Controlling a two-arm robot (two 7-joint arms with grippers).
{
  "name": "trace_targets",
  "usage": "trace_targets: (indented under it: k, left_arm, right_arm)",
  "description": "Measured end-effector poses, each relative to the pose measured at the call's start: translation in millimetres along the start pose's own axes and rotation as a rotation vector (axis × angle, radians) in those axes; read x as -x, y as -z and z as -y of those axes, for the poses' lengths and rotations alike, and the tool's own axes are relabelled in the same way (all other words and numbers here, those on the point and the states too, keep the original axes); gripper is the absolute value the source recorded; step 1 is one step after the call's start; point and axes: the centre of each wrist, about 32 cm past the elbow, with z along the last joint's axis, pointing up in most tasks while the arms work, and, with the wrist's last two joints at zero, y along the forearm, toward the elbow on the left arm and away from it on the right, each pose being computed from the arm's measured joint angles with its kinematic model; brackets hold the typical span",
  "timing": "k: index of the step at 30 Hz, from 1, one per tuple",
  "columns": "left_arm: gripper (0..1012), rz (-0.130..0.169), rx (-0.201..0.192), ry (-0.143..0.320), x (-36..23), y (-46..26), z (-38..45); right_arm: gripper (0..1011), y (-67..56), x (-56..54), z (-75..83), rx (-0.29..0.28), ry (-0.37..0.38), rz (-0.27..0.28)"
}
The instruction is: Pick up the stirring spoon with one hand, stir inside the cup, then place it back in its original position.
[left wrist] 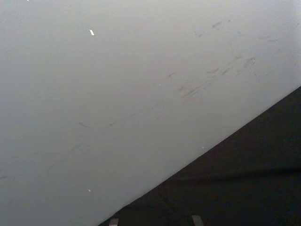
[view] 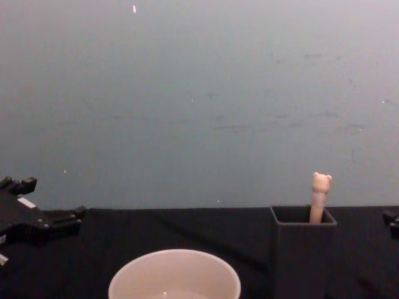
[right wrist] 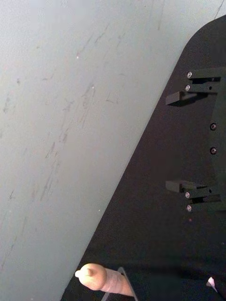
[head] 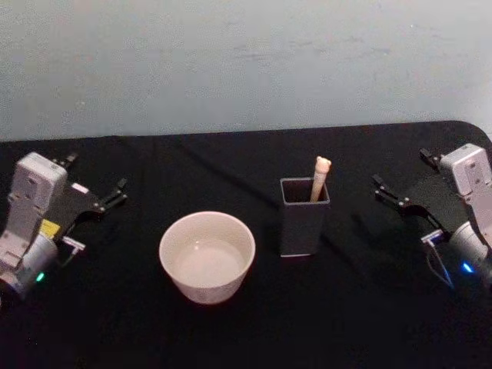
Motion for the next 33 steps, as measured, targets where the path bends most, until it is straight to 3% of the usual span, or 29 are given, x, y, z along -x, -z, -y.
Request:
trace_targets:
  k: [5, 11, 21, 25, 33]
  left_arm:
    - [1001, 0.000, 0.000, 0.000, 0.0, 0.0, 0.0]
    - [1001, 0.000, 0.000, 0.000, 0.0, 0.0, 0.0]
    - [1001, 0.000, 0.000, 0.000, 0.0, 0.0, 0.0]
    - [1002, 0.000, 0.000, 0.000, 0.0, 0.0, 0.0]
    - [1001, 0.000, 0.000, 0.000, 0.0, 0.0, 0.0]
  right_arm:
    - [1003, -0.6, -2.1, -0.5, -0.009, 0.002, -0.006]
    - [1002, -4.4, -13.4, 5.3, -0.024, -0.026, -0.053]
    - [1002, -11.6, -38.0, 32.4, -0.044, -0.198, -0.171]
    - [1003, -13.1, -38.3, 38.7, -0.047, -0.248, -0.212]
    - [1002, -15.3, -24.4, 42.9, -0.061, -0.350, -0.244]
